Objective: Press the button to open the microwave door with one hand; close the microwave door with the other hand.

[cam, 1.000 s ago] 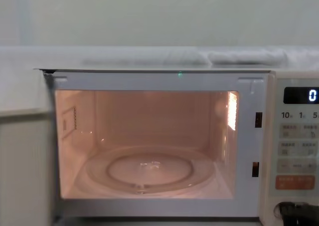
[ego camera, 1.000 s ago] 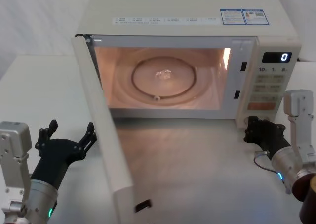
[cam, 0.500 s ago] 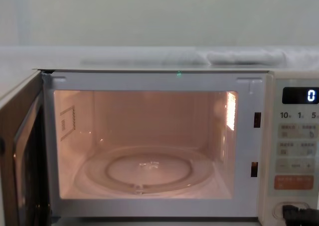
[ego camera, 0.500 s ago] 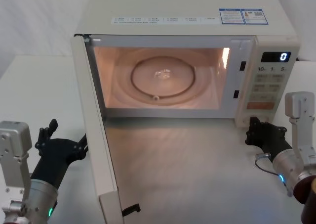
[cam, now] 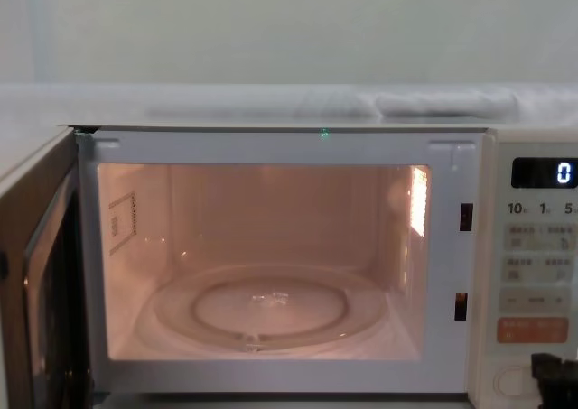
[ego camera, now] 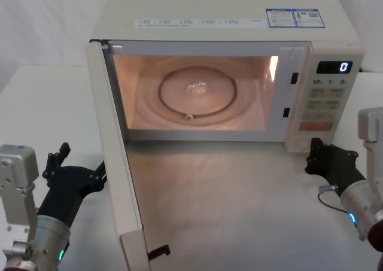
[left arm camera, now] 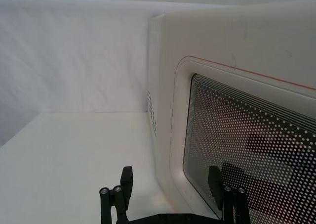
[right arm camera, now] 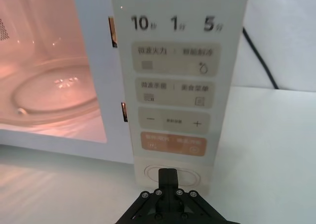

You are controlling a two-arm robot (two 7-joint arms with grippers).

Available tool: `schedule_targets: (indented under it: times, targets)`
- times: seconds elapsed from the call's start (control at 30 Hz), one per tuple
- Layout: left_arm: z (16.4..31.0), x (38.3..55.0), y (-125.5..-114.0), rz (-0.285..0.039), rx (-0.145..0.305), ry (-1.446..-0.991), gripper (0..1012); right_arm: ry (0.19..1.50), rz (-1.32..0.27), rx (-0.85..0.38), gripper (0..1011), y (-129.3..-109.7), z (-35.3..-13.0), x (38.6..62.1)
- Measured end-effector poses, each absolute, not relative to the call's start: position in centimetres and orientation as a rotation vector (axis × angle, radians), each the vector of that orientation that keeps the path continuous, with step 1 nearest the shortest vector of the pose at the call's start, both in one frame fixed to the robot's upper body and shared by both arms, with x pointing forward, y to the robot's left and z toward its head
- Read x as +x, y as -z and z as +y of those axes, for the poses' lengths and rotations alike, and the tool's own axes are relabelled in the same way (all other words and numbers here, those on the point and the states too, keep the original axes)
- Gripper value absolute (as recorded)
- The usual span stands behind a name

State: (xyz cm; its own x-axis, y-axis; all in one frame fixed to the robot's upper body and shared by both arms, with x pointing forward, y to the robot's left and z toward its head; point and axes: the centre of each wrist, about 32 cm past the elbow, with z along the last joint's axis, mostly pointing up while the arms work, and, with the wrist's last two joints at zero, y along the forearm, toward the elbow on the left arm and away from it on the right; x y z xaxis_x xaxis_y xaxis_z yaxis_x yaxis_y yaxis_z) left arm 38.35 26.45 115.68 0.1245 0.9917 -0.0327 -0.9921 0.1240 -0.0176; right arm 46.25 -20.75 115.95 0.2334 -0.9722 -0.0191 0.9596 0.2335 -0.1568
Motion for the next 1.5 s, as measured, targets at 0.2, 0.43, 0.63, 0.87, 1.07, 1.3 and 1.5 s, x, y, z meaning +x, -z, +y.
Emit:
schedule_targets:
  times: [0.2, 0.43, 0.63, 0.87, 1.07, 1.3, 1.5]
  targets:
    - [26.5, 38.4, -115.7, 0.014, -0.038, -1.446, 1001, 1.348, 0.109, -0.101, 0, -117.0, -21.2, 44.8]
    - [26.5, 38.4, -115.7, 0.014, -0.038, -1.446, 1001, 1.394, 0.075, -0.075, 0, -118.3, -22.5, 43.8]
    - [26.5, 38.4, -115.7, 0.014, -0.038, -1.446, 1001, 1.459, 0.031, -0.035, 0, -119.5, -24.8, 43.3]
    - [26.5, 38.4, -115.7, 0.014, -0.038, -1.446, 1001, 1.447, 0.011, 0.014, 0, -119.6, -27.0, 43.6]
    - [26.5, 38.4, -115.7, 0.014, -0.038, -1.446, 1001, 1.382, 0.006, 0.050, 0, -119.0, -28.4, 44.2]
    - [26.5, 38.4, -115.7, 0.014, -0.038, -1.446, 1001, 1.341, 0.005, 0.054, 0, -118.8, -29.0, 44.4]
    - [26.5, 38.4, -115.7, 0.014, -0.038, -1.446, 1001, 1.342, 0.007, 0.055, 30, -118.8, -28.9, 44.4]
